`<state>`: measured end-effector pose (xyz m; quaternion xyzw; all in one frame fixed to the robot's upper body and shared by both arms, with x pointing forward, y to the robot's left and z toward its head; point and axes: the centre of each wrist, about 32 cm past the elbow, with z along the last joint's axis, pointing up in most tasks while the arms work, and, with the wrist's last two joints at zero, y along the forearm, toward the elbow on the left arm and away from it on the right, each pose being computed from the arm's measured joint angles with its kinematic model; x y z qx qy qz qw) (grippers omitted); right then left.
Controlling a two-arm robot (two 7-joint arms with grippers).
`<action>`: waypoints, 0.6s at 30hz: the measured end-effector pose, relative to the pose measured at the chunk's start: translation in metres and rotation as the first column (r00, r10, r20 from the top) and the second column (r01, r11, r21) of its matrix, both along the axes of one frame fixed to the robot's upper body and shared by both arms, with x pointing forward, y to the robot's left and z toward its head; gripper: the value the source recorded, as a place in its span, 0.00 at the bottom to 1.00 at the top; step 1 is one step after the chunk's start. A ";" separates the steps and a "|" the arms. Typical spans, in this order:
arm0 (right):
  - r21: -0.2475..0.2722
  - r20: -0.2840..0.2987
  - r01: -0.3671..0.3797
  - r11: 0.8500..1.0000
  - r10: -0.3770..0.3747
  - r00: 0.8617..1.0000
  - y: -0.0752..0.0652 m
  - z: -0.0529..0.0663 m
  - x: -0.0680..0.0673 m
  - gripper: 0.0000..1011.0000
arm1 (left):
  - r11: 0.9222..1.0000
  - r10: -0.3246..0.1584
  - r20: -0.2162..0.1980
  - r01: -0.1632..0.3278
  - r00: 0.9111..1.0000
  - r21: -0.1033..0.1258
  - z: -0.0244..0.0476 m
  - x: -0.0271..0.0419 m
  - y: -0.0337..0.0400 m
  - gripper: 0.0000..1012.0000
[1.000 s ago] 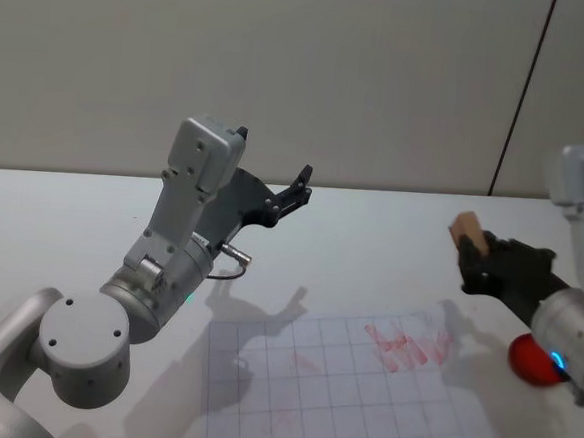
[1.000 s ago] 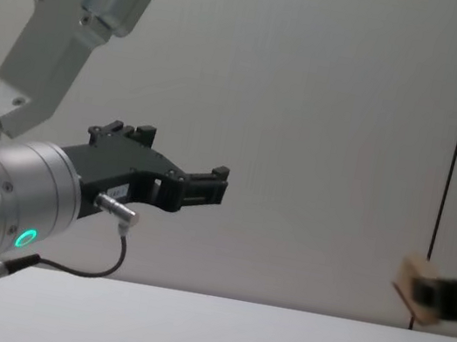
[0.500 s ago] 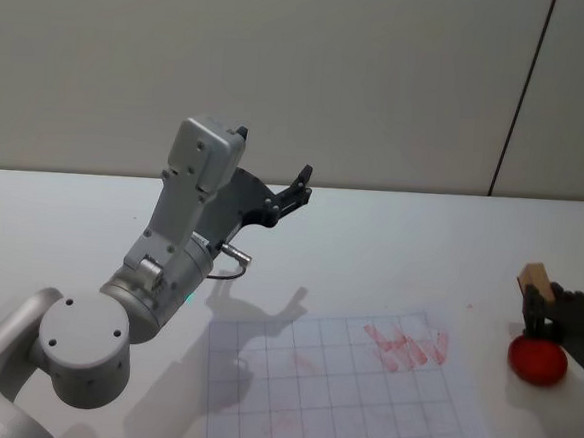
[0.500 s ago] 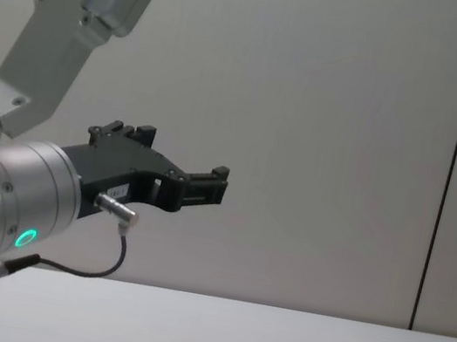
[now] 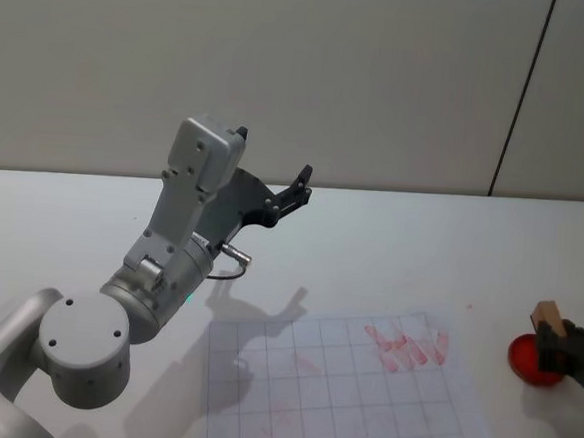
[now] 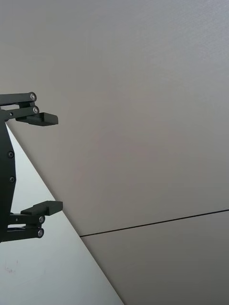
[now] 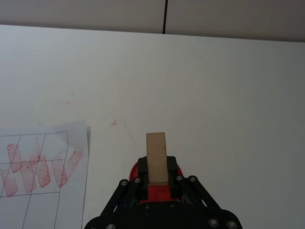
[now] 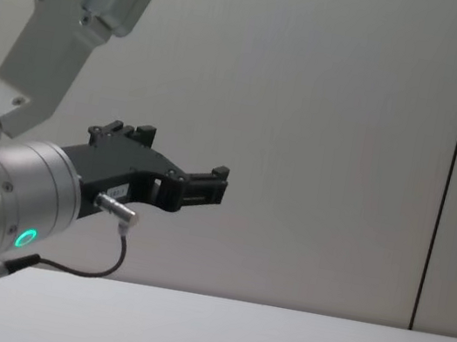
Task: Use the one hand to pick up the stamp and affix it onto the A4 paper.
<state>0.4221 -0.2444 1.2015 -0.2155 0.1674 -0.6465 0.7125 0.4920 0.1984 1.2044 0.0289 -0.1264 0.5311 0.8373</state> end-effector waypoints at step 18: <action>0.024 -0.068 -0.022 0.999 0.024 0.997 -0.003 -0.015 0.000 0.45 | 1.000 0.000 0.000 0.000 1.000 0.000 0.0000 0.0000 0.0000 0.99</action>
